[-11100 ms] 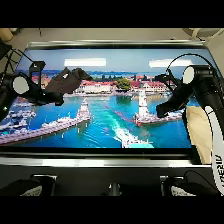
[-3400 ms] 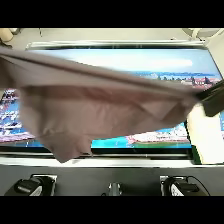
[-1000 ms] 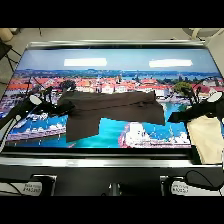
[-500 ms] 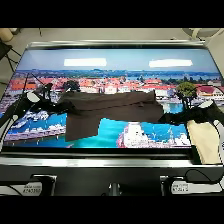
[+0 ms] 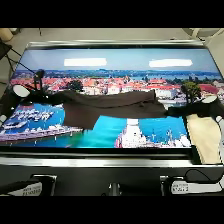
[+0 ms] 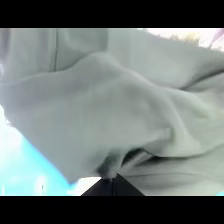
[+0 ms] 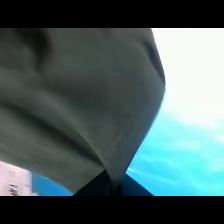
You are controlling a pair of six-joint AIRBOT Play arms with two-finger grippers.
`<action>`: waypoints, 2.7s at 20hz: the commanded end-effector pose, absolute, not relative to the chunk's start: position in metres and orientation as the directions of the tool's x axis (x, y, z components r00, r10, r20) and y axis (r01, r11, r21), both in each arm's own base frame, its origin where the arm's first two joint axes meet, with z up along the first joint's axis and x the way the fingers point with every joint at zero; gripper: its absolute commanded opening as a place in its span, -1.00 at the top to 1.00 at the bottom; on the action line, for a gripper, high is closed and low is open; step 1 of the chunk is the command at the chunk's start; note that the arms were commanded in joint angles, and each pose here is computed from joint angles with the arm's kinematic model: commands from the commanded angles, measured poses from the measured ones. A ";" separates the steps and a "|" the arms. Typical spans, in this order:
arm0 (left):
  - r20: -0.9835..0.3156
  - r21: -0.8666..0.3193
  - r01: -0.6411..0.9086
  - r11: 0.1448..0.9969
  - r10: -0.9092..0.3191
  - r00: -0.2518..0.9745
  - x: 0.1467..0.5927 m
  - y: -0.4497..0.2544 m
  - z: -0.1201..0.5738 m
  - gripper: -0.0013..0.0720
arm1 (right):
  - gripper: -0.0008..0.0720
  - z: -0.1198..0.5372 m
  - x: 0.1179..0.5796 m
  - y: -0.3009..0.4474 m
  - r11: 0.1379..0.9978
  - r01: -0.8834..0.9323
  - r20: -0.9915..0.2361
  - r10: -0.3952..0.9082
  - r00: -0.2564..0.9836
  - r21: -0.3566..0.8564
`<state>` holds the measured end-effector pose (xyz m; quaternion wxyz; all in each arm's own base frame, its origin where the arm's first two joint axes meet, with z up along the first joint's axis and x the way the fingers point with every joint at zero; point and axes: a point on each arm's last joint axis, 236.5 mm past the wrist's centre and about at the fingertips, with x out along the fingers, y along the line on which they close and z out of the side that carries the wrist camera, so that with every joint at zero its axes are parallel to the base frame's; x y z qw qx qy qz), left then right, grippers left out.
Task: Fold the shirts.
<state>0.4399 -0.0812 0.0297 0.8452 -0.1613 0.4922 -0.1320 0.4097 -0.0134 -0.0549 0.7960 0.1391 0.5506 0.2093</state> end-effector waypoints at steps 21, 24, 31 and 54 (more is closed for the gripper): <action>0.147 -0.096 0.270 0.958 -0.255 0.956 0.241 -0.060 0.540 0.92 | 0.91 0.467 0.269 -0.029 0.845 -0.014 -0.130 -0.066 0.989 -0.535; -0.159 -0.123 0.225 0.967 -0.243 0.957 0.307 -0.055 0.457 0.92 | 0.91 0.398 0.322 -0.042 0.848 -0.190 -0.374 -0.011 0.927 -0.495; -0.721 -0.248 0.067 0.967 -0.230 0.654 0.460 -0.045 0.156 0.91 | 0.91 0.115 0.456 -0.044 0.879 -0.475 -0.909 0.172 0.381 -0.033; -0.949 -0.186 0.041 0.982 -0.190 0.253 0.472 -0.039 -0.027 0.91 | 0.91 -0.038 0.487 -0.002 0.869 -0.484 -0.974 0.188 0.128 0.104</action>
